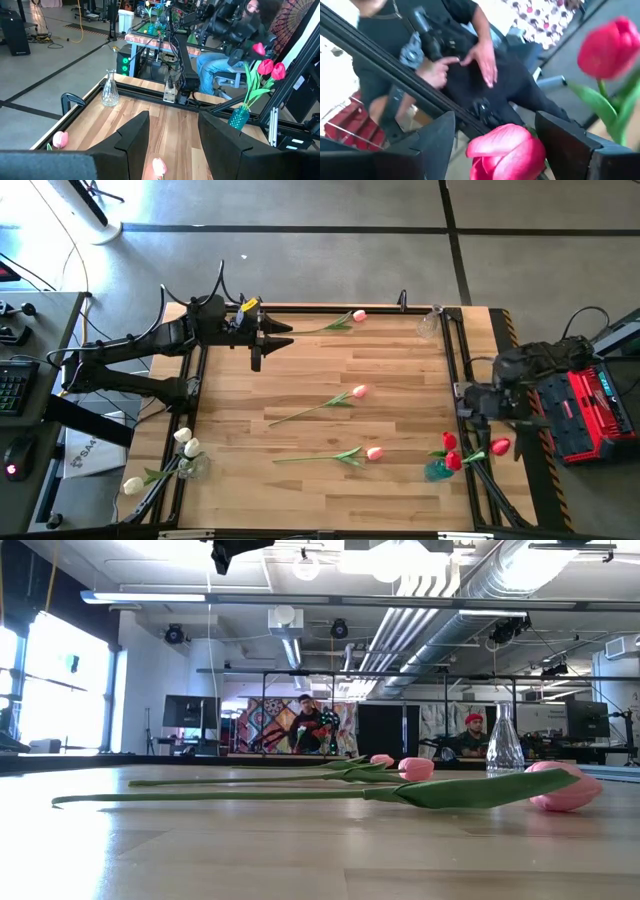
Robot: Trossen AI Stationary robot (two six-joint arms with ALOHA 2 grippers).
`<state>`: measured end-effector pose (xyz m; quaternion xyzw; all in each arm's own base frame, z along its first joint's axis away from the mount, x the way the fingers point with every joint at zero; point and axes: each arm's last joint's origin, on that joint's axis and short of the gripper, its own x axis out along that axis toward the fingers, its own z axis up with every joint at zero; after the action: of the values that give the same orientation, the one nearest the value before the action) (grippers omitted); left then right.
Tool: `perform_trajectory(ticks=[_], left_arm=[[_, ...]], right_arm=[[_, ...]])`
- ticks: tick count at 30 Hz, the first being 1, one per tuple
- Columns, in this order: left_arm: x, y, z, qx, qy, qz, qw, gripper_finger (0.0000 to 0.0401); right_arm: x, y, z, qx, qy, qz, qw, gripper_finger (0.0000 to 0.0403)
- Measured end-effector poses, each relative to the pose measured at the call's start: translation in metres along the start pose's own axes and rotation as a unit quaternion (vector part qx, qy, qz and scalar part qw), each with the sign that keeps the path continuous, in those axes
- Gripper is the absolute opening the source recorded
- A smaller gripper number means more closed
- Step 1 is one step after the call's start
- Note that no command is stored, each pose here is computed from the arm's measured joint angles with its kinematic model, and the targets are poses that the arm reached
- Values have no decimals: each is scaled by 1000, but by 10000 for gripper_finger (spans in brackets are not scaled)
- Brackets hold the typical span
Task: Sort flowers into vase by color
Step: Put the bottom pink flower into the top transparent vase
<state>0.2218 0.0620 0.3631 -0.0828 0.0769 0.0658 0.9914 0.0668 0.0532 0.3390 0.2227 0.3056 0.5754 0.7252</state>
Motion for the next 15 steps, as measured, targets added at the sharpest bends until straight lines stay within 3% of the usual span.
perform_trajectory(ticks=[8, 15], left_arm=[[0, 0, 0, 0, 0, 0, 1000, 159], [0, 0, 0, 0, 0, 0, 1000, 159]], right_arm=[[-2, 6, 16, -17, -67, -1, 998, 264], [-4, -3, 15, -13, -112, -109, 988, 264]])
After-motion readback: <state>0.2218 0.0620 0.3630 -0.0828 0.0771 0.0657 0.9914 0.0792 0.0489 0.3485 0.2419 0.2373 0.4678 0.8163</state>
